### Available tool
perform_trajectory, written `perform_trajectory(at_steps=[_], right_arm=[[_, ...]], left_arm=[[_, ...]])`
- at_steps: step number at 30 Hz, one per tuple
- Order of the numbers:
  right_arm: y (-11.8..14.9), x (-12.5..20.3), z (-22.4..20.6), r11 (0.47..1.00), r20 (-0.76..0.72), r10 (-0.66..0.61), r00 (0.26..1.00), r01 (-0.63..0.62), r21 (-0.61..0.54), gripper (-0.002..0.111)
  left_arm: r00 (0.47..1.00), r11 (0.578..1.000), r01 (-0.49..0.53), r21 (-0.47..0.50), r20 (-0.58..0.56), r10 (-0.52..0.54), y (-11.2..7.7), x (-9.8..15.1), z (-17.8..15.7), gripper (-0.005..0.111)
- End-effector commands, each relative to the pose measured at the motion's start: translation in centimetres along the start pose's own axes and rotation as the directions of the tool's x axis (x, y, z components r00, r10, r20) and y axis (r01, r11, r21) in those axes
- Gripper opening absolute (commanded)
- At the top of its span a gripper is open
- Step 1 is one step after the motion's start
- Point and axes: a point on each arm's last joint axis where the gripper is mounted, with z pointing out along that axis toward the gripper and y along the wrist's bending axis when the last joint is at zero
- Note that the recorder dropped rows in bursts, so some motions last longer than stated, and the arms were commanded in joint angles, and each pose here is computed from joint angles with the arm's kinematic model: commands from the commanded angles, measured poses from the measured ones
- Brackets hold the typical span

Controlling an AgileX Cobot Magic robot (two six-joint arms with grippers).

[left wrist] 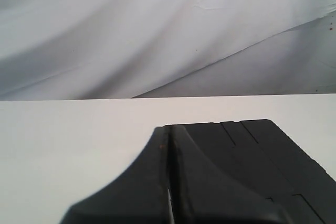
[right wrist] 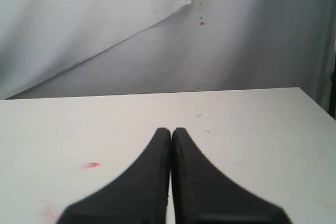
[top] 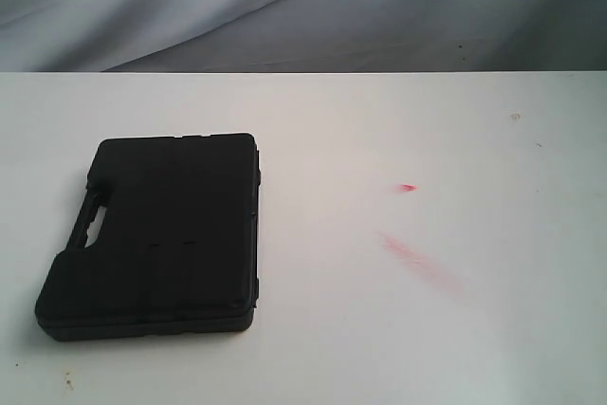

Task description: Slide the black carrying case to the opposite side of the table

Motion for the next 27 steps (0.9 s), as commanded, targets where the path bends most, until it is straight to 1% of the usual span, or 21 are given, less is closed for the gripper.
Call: perform_trajectory(at_steps=[1,12,18,27], right_arm=[[-0.06,0.07,-0.03,1.0,0.006,-0.011,1.0,0.011,0.008,0.0],[-0.06,0.07,-0.03,1.0,0.006,-0.011,1.0,0.011,0.008,0.0],[-0.06,0.07,-0.03,1.0,0.006,-0.011,1.0,0.011,0.008,0.0],[-0.06,0.07,-0.03,1.0,0.006,-0.011,1.0,0.011,0.008,0.0]], left_arm=[[1.0,1.0,-0.003,0.006,0.021,0.002,-0.04,-0.08,-0.01,0.0],[1.0,1.0,-0.025,0.002,0.008,0.025,0.0,0.04,-0.01,0.0],[0.998,1.0,-0.028,-0.003,-0.059,0.028,0.06,0.65,-0.02,0.0],[0.998,1.0,-0.028,-0.003,-0.059,0.028,0.06,0.65,-0.02,0.0]])
